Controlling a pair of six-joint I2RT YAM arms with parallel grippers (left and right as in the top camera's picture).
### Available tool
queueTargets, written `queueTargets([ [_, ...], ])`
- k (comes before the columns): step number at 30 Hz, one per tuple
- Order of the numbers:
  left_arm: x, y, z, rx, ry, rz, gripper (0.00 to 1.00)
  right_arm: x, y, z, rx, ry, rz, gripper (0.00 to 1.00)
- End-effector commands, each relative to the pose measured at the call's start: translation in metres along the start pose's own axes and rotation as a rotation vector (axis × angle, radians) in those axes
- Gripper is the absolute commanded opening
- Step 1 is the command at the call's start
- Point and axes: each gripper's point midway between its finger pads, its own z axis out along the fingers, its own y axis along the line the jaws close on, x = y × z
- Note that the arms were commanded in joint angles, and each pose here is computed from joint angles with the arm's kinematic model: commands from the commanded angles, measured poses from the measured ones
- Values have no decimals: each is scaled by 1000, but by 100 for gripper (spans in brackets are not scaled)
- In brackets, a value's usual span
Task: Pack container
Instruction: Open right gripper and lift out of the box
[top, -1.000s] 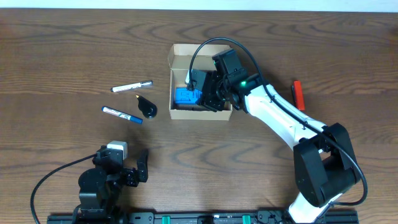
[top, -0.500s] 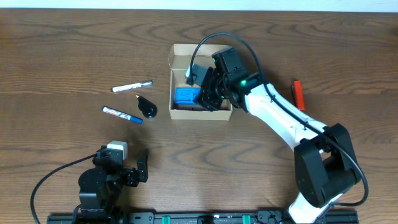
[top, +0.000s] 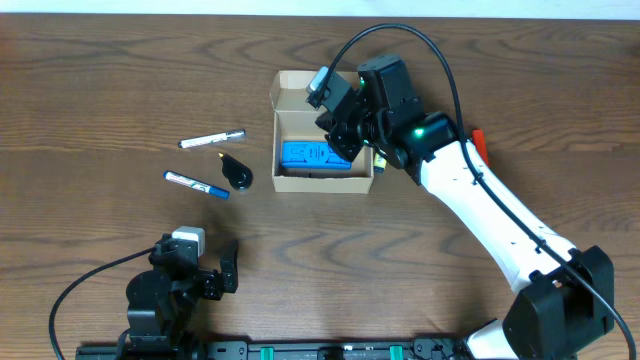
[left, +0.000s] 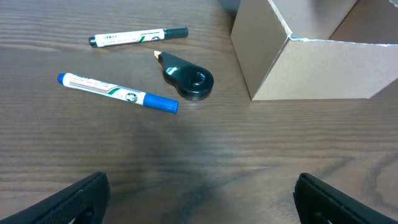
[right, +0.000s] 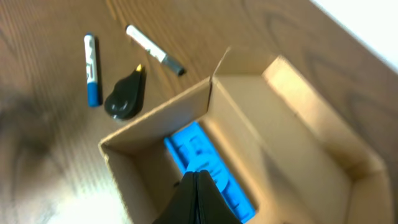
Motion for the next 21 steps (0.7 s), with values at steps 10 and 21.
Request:
queueTargets([
  [10,2,2,1,-8,0,-10,95,41,-63,-37,180,83,544,1],
  [21,2,2,1,-9,0,-9,95,144,-151,-115,623,342,684,69],
])
